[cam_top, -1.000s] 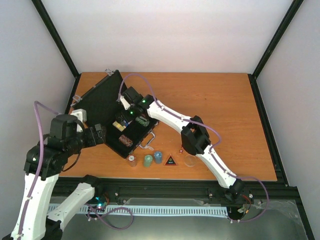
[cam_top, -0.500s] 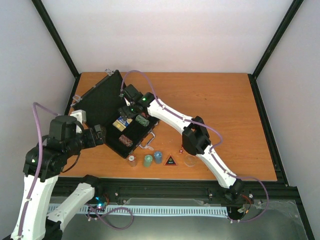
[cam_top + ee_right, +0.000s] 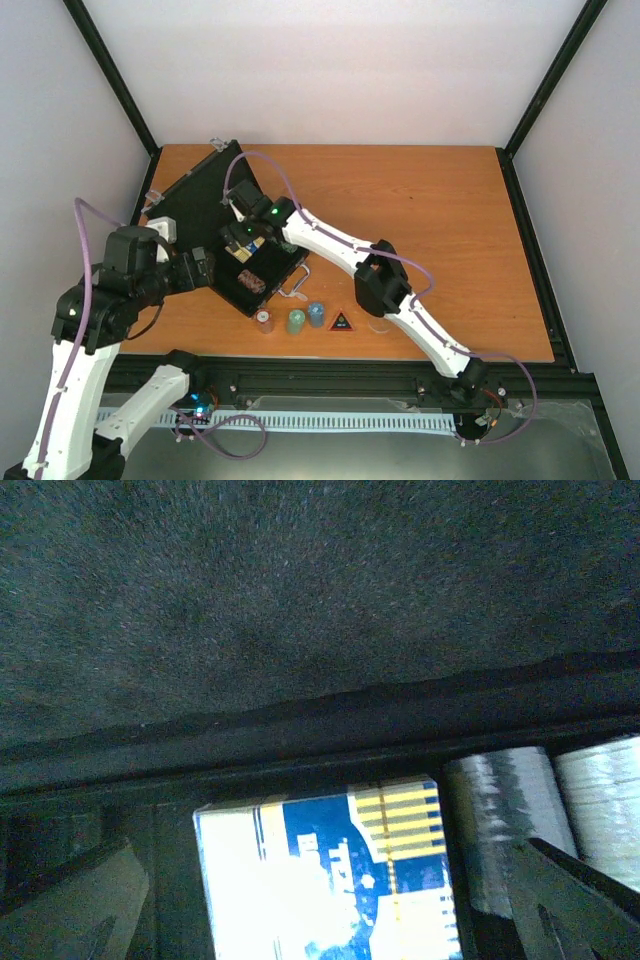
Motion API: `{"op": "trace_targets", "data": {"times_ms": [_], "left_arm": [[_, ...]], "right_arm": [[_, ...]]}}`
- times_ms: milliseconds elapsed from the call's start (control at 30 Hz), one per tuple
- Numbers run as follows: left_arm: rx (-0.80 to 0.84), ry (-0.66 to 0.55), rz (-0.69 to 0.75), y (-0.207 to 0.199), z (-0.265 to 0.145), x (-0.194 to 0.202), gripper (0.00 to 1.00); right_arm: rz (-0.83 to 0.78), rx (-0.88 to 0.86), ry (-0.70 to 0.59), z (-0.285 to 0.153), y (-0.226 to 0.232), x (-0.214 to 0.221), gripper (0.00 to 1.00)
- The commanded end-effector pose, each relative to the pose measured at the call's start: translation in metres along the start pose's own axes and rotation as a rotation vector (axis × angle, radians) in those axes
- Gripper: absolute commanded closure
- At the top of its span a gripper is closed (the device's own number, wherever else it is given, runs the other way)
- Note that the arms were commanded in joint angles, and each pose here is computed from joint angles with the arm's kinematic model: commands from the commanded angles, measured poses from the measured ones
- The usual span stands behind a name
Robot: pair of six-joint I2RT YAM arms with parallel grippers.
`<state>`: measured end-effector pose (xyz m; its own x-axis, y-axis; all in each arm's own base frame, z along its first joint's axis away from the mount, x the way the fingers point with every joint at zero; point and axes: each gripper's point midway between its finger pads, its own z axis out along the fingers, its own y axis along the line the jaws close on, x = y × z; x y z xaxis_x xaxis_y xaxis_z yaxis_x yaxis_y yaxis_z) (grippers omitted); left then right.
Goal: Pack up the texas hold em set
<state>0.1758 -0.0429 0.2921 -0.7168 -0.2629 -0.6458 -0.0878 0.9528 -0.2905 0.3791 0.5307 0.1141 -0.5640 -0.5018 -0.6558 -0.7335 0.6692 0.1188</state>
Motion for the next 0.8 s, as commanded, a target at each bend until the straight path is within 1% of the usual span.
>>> {"op": "trace_targets", "data": {"times_ms": [0, 333, 467, 600, 767], "left_arm": [[0.011, -0.003, 0.012, -0.004, -0.001, -0.004, 0.00], [-0.007, 0.037, 0.059, -0.004, 0.008, -0.003, 0.00], [-0.007, 0.043, 0.081, -0.005, 0.012, -0.004, 0.00], [0.004, 0.045, 0.090, -0.008, 0.016, -0.004, 0.00], [0.012, 0.045, 0.096, -0.010, 0.019, -0.005, 0.00]], "right_arm": [[-0.038, 0.099, -0.016, 0.027, -0.010, 0.006, 0.00], [-0.060, 0.202, -0.030, 0.053, -0.029, 0.014, 0.00], [-0.094, 0.253, 0.028, 0.054, -0.039, 0.030, 0.00], [-0.129, 0.269, 0.101, 0.054, -0.044, 0.049, 0.00], [-0.174, 0.270, 0.136, 0.052, -0.046, 0.058, 0.00]]}}
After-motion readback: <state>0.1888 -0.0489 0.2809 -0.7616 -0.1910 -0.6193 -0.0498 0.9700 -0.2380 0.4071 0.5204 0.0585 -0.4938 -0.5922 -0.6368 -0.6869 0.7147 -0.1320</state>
